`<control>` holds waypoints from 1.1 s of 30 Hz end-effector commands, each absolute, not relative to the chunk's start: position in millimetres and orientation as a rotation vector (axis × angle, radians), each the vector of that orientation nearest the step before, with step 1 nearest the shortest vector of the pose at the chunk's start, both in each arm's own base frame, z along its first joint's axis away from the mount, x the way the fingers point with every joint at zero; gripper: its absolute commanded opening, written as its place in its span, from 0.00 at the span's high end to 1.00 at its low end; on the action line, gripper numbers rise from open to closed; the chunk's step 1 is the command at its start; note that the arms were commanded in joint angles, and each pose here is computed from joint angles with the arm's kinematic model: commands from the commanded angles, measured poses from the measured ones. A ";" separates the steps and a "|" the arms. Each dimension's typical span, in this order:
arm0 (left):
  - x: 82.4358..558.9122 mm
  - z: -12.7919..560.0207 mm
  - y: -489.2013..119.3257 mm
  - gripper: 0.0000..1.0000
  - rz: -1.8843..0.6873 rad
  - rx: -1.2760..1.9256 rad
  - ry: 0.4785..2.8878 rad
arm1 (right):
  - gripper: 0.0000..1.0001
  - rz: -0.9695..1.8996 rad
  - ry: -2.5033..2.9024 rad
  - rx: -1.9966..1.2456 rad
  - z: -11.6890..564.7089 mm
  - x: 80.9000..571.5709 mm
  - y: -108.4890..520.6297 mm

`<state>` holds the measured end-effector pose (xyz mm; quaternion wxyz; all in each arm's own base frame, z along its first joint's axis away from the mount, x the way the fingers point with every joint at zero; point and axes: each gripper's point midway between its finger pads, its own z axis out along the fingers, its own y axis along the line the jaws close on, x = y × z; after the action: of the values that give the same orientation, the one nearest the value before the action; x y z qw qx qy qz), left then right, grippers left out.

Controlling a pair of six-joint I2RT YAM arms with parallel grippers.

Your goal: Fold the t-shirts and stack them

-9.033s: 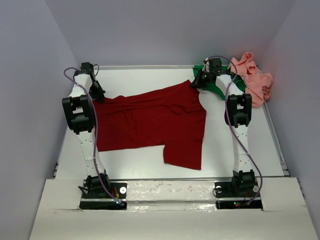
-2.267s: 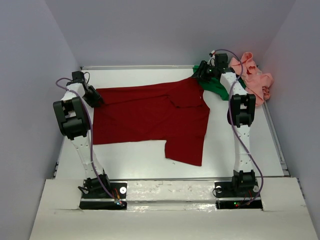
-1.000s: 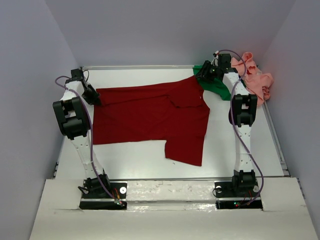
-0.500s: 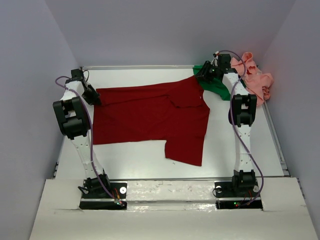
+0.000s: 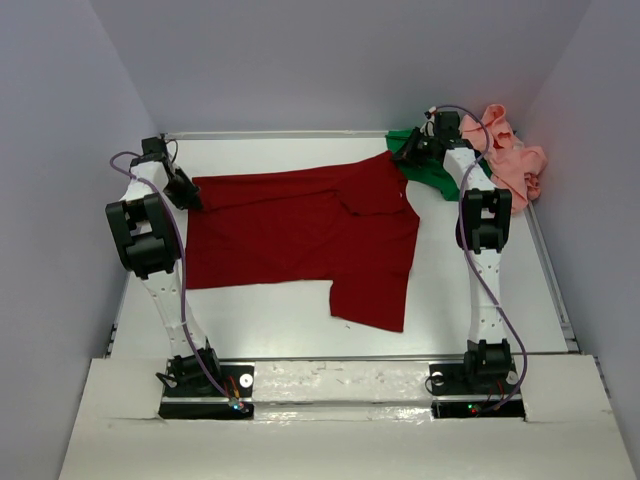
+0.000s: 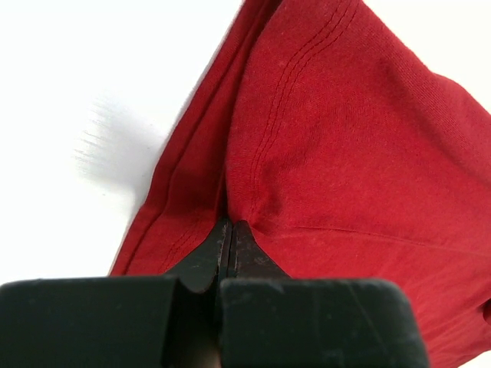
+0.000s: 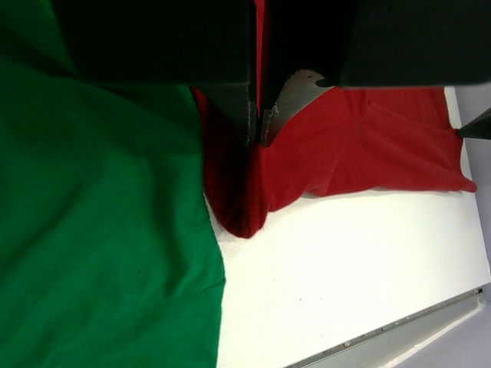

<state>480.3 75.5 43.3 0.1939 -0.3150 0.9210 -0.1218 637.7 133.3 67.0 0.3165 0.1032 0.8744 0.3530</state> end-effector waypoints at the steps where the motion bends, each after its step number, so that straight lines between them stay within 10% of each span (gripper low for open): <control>1: 487.0 58.6 78.0 1.00 -0.358 -0.860 2.564 | 1.00 0.969 2.248 0.225 82.4 644.3 143.8; 33: 496.9 73.6 108.5 1.00 -0.367 -0.892 2.501 | 1.00 0.918 2.309 0.216 133.7 598.3 136.9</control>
<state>491.8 101.6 68.2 0.2214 -0.3283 0.9092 -0.1284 610.0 135.4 85.0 0.2946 0.0982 0.8849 0.3471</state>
